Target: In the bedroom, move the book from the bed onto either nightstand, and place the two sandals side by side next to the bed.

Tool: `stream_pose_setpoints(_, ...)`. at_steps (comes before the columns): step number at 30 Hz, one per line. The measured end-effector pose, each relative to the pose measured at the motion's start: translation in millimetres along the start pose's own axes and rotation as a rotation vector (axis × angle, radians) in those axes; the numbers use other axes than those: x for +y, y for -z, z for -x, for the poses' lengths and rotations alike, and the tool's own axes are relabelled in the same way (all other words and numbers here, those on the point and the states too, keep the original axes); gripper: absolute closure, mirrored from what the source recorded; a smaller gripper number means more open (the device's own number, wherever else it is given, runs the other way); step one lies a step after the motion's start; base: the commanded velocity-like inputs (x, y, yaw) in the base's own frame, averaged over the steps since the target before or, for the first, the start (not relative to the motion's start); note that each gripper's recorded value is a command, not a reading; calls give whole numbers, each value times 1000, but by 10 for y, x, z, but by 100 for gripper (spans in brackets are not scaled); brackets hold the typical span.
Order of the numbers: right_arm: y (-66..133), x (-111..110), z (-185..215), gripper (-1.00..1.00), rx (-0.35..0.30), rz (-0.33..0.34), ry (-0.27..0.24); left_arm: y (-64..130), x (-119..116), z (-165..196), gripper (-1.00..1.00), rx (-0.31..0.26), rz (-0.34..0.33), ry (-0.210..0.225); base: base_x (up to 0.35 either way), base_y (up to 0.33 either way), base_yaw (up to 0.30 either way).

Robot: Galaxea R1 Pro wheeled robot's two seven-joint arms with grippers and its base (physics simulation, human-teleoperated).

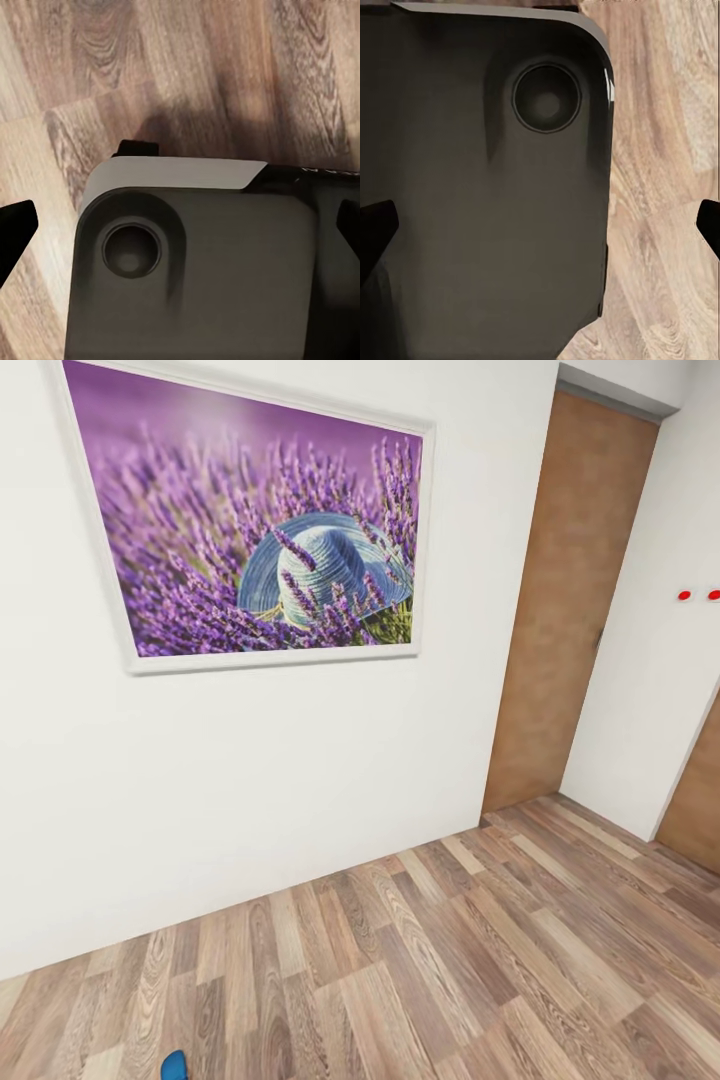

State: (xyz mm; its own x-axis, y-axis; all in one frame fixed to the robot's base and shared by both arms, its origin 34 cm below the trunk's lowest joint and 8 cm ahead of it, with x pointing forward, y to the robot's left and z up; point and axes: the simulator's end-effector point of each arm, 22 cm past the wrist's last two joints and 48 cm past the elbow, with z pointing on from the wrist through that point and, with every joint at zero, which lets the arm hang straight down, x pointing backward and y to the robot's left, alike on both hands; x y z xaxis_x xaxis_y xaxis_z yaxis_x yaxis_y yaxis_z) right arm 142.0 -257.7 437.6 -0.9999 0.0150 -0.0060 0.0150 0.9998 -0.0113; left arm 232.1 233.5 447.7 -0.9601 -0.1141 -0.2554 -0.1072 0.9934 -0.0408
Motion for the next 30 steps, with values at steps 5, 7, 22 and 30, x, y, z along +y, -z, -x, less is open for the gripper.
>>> stream_pose_setpoints(5, 0, -3, 1, -100, 0, 0, 0, 0, -1, 0, -100, 0, 0, 0, 31, -40, 0)
stream_pose_setpoints(7, 0, -4, 0, -100, 0, 0, 0, 0, -4, -1, -100, 0, -1, 0, 9, -15, 0)
stream_pose_setpoints(22, 0, 7, 2, -100, -1, 1, 1, -12, 25, 279, -100, -57, 2, -5, 1, -73, 0)
stream_pose_setpoints(30, 0, 8, 2, -100, -1, 1, 1, 11, 3, 802, -100, -166, -1, -5, 0, -2, 0)
